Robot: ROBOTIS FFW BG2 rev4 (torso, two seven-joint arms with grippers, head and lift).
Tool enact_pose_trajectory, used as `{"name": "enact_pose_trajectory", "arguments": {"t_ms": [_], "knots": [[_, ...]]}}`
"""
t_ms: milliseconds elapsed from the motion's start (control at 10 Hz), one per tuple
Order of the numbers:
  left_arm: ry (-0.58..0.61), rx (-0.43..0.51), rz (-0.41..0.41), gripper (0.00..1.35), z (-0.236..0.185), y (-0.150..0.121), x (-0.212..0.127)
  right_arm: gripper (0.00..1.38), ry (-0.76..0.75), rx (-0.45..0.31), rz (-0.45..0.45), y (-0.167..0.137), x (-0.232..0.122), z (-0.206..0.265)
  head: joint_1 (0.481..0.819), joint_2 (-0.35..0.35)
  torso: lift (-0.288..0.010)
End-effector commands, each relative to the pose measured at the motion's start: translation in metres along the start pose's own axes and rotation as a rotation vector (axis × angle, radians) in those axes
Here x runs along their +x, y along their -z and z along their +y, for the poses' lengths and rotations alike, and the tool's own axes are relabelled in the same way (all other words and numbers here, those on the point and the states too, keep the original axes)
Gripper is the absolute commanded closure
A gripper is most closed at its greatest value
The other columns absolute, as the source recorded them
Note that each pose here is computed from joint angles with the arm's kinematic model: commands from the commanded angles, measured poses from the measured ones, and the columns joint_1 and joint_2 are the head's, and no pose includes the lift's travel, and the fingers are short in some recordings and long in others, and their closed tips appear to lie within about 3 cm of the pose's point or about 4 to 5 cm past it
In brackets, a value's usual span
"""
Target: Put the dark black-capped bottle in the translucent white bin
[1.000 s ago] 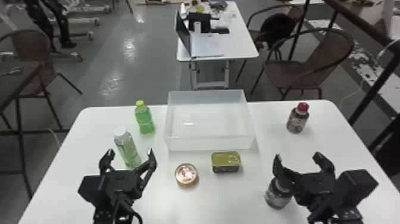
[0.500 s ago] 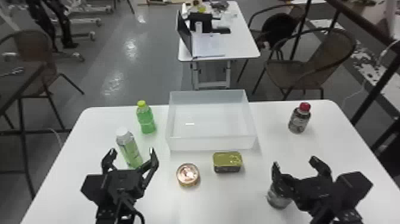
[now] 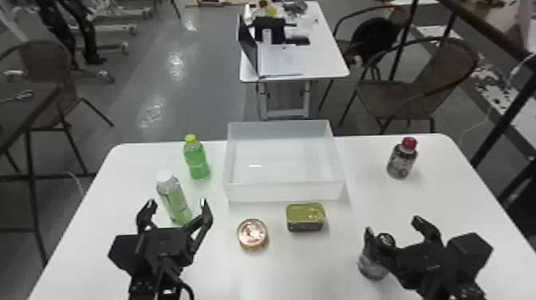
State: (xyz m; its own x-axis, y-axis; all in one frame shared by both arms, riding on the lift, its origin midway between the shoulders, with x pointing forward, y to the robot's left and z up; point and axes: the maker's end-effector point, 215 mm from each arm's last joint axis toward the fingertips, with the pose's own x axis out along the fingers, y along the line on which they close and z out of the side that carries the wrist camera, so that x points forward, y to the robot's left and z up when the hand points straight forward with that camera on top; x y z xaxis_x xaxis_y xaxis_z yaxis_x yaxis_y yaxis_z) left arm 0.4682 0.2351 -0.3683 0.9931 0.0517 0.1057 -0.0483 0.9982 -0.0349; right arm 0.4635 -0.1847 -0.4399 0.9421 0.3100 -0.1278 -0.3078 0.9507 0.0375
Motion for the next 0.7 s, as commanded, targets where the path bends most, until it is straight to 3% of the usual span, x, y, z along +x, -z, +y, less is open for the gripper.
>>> {"name": "enact_pose_trajectory", "arguments": {"t_ms": [0, 600], "knots": [[-0.001, -0.001, -0.001, 0.2, 0.0, 0.0, 0.0, 0.13, -0.011, -0.003, 0.032, 0.012, -0.001, -0.004, 0.695, 0.06, -0.016], [-0.003, -0.006, -0.005, 0.2, 0.0, -0.001, -0.001, 0.13, -0.045, 0.005, 0.112, 0.049, 0.0, -0.009, 0.695, 0.052, -0.016]]}}
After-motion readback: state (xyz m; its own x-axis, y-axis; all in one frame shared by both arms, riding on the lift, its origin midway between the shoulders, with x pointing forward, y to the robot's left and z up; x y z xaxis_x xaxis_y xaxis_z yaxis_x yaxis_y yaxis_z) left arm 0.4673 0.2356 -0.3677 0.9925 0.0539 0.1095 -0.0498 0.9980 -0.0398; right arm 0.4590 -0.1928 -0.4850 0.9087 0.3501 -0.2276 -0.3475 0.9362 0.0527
